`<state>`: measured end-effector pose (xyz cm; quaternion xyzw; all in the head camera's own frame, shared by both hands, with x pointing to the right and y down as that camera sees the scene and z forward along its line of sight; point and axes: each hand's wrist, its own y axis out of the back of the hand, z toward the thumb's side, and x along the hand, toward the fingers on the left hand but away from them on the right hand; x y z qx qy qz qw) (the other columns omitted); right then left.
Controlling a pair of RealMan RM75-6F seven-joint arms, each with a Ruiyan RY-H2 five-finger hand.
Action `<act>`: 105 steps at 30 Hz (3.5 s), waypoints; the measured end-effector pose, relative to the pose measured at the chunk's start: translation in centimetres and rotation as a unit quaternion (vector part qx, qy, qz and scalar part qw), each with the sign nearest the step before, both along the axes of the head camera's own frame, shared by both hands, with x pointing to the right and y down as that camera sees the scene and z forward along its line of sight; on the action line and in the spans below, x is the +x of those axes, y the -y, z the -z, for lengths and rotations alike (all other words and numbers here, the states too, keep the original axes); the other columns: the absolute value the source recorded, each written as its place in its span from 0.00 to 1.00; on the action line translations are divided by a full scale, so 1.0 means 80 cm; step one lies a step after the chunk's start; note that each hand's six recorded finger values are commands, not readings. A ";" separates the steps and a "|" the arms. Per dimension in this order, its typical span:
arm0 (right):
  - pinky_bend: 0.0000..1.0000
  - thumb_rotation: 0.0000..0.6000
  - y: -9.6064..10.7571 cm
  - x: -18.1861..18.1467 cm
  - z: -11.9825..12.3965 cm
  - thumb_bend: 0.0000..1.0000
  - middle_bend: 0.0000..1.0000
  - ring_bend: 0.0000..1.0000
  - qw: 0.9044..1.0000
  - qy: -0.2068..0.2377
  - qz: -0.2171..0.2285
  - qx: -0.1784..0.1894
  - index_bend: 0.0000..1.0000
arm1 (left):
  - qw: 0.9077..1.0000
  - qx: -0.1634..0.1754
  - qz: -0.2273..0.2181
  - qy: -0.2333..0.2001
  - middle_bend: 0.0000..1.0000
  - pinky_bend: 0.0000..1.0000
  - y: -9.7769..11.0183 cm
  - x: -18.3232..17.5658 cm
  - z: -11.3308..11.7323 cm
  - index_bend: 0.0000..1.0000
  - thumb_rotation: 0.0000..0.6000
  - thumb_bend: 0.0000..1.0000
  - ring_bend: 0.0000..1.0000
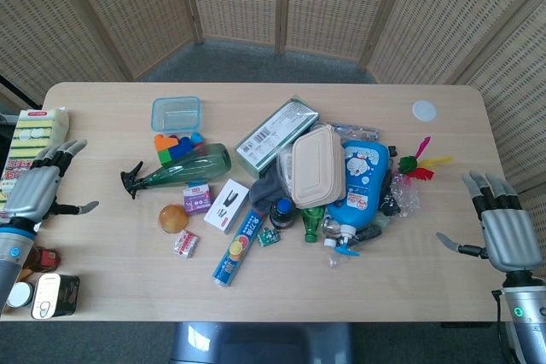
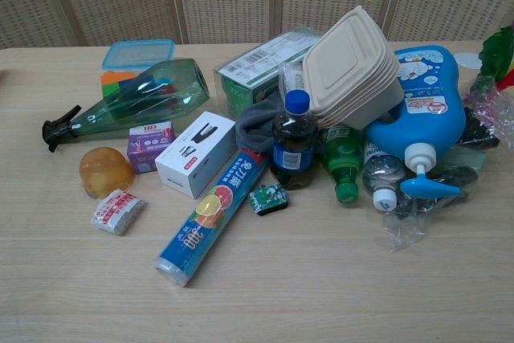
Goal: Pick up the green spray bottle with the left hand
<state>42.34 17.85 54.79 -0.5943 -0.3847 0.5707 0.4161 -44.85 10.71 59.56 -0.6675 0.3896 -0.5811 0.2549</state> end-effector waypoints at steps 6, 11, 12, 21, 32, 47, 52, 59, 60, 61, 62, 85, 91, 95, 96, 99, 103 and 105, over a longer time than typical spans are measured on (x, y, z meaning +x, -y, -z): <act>0.00 0.51 -0.001 0.002 0.005 0.14 0.04 0.00 1.000 -0.003 -0.002 0.003 0.00 | 1.000 -0.022 0.014 -0.003 0.00 0.00 0.009 0.001 -0.054 0.00 0.84 0.18 0.00; 0.00 0.51 -0.004 0.006 0.011 0.15 0.04 0.00 1.000 -0.008 -0.007 0.007 0.00 | 0.999 -0.048 0.008 -0.011 0.00 0.00 0.016 0.020 -0.104 0.00 0.84 0.18 0.00; 0.00 0.52 -0.005 0.007 0.013 0.14 0.04 0.00 1.000 -0.010 -0.008 0.007 0.00 | 0.999 -0.053 0.006 -0.012 0.00 0.00 0.017 0.024 -0.111 0.00 0.84 0.18 0.00; 0.00 0.51 -0.010 0.018 0.021 0.14 0.04 0.00 1.000 -0.019 -0.018 0.012 0.00 | 0.996 -0.079 -0.024 -0.022 0.02 0.00 0.020 0.067 -0.167 0.00 0.84 0.18 0.00; 0.00 0.52 -0.015 0.023 0.024 0.14 0.04 0.00 0.999 -0.022 -0.024 0.012 0.00 | 0.992 -0.114 -0.036 -0.029 0.13 0.00 0.017 0.083 -0.188 0.00 0.84 0.18 0.00; 0.00 0.51 -0.022 0.026 0.035 0.14 0.04 0.00 0.999 -0.030 -0.029 0.017 0.00 | 0.987 -0.149 -0.009 -0.053 0.18 0.00 0.047 0.104 -0.214 0.00 0.84 0.18 0.00; 0.00 0.52 -0.024 0.027 0.037 0.14 0.04 0.00 0.999 -0.032 -0.032 0.017 0.00 | 0.987 -0.145 -0.001 -0.063 0.14 0.00 0.063 0.117 -0.220 0.00 0.84 0.18 0.00; 0.00 0.51 -0.026 0.029 0.042 0.14 0.04 0.00 0.999 -0.028 -0.035 0.022 0.00 | 0.984 -0.158 -0.017 -0.075 0.14 0.00 0.059 0.133 -0.218 0.00 0.84 0.18 0.00; 0.00 0.52 -0.027 0.029 0.042 0.14 0.04 0.00 0.999 -0.028 -0.035 0.022 0.00 | 0.984 -0.161 -0.020 -0.075 0.14 0.00 0.056 0.133 -0.218 0.00 0.84 0.18 0.00; 0.00 0.52 -0.027 0.029 0.042 0.14 0.04 0.00 0.999 -0.027 -0.035 0.022 0.00 | 0.984 -0.163 -0.023 -0.074 0.14 0.00 0.052 0.132 -0.218 0.00 0.84 0.18 0.00; 0.00 0.52 -0.028 0.030 0.043 0.14 0.04 0.00 0.999 -0.026 -0.035 0.022 0.00 | 0.983 -0.166 -0.026 -0.072 0.14 0.00 0.047 0.129 -0.218 0.00 0.84 0.18 0.00; 0.00 0.51 -0.033 0.034 0.053 0.14 0.04 0.00 0.998 -0.023 -0.045 0.029 0.00 | 0.988 -0.143 -0.005 -0.060 0.13 0.02 0.048 0.129 -0.244 0.22 1.00 0.54 0.07; 0.00 0.51 -0.032 0.035 0.055 0.14 0.04 0.00 0.998 -0.019 -0.047 0.032 0.00 | 0.987 -0.146 -0.027 -0.054 0.13 0.22 0.046 0.144 -0.249 0.31 1.00 0.68 0.13; 0.00 0.51 -0.033 0.035 0.055 0.14 0.04 0.00 0.998 -0.016 -0.048 0.033 0.00 | 0.986 -0.153 -0.043 -0.046 0.12 0.34 0.043 0.153 -0.253 0.32 1.00 0.78 0.16; 0.00 0.51 -0.033 0.035 0.056 0.14 0.04 0.00 0.998 -0.015 -0.048 0.033 0.00 | 0.986 -0.153 -0.042 -0.047 0.12 0.35 0.043 0.154 -0.253 0.32 1.00 0.80 0.16; 0.00 0.51 -0.033 0.036 0.057 0.14 0.04 0.00 0.998 -0.014 -0.048 0.035 0.00 | 0.987 -0.150 -0.040 -0.049 0.13 0.39 0.045 0.156 -0.253 0.33 1.00 0.89 0.19; 0.00 0.51 -0.033 0.036 0.058 0.14 0.04 0.00 0.998 -0.013 -0.048 0.036 0.00 | 0.988 -0.140 -0.035 -0.057 0.19 0.45 0.047 0.159 -0.249 0.38 1.00 0.92 0.25; 0.00 0.51 -0.033 0.036 0.059 0.14 0.04 0.00 0.998 -0.011 -0.048 0.037 0.00 | 0.989 -0.131 -0.028 -0.067 0.20 0.48 0.049 0.159 -0.246 0.39 1.00 0.92 0.27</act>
